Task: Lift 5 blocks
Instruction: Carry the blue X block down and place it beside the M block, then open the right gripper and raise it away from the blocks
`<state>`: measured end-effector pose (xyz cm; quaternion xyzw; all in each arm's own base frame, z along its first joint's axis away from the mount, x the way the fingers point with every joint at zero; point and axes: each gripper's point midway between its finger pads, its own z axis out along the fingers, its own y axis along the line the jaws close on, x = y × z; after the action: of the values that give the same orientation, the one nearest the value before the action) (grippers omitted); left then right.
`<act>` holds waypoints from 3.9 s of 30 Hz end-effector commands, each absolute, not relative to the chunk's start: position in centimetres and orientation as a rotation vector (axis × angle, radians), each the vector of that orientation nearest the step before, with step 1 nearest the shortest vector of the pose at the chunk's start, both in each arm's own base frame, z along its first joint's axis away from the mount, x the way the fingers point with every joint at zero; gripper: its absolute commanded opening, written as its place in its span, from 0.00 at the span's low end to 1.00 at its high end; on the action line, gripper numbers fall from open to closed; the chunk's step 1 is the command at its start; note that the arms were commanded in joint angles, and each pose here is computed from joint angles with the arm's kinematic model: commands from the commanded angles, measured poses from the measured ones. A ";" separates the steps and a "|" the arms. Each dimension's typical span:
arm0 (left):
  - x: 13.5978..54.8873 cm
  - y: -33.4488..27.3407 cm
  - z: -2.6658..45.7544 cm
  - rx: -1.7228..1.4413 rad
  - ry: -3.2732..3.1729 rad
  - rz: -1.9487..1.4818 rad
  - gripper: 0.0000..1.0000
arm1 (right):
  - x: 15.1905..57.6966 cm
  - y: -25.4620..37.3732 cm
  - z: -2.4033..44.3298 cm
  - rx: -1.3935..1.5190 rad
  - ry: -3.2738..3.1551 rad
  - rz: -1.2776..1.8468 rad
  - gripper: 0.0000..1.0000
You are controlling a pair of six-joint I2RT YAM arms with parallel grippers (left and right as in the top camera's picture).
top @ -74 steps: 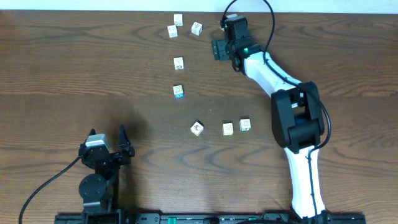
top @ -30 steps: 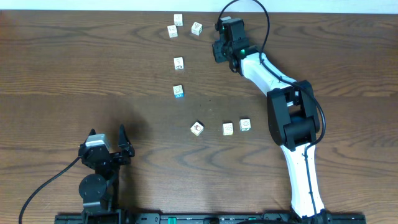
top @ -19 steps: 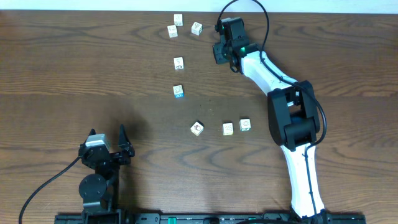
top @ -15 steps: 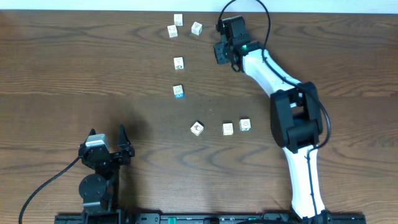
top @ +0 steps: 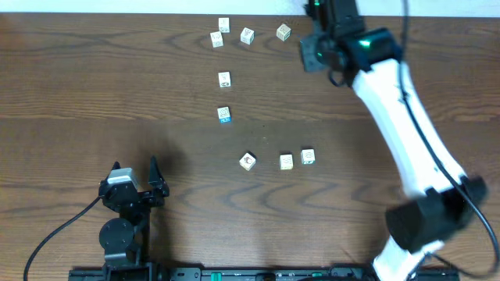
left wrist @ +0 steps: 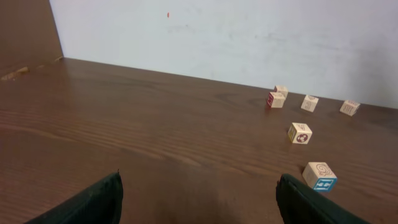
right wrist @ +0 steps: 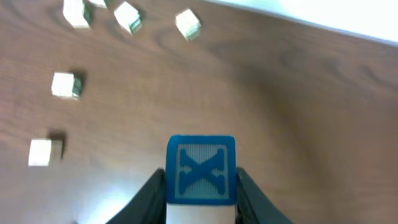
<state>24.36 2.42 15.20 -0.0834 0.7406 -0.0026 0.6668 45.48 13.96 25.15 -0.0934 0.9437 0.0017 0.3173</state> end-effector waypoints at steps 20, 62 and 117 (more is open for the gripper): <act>24.3 2.7 13.5 -0.207 1.720 0.003 0.79 | 24.0 10.5 9.9 0.162 2.524 0.156 0.01; 24.3 2.7 13.5 -0.207 1.720 0.003 0.79 | 29.7 12.4 2.1 -0.096 2.598 0.310 0.01; 24.3 2.7 13.5 -0.207 1.720 0.003 0.79 | 32.6 11.9 10.0 -0.134 2.520 0.196 0.36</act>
<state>24.35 2.42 15.23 -0.0837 0.7407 -0.0026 0.6666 31.10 12.15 7.20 -0.0453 0.9584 0.0861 0.2683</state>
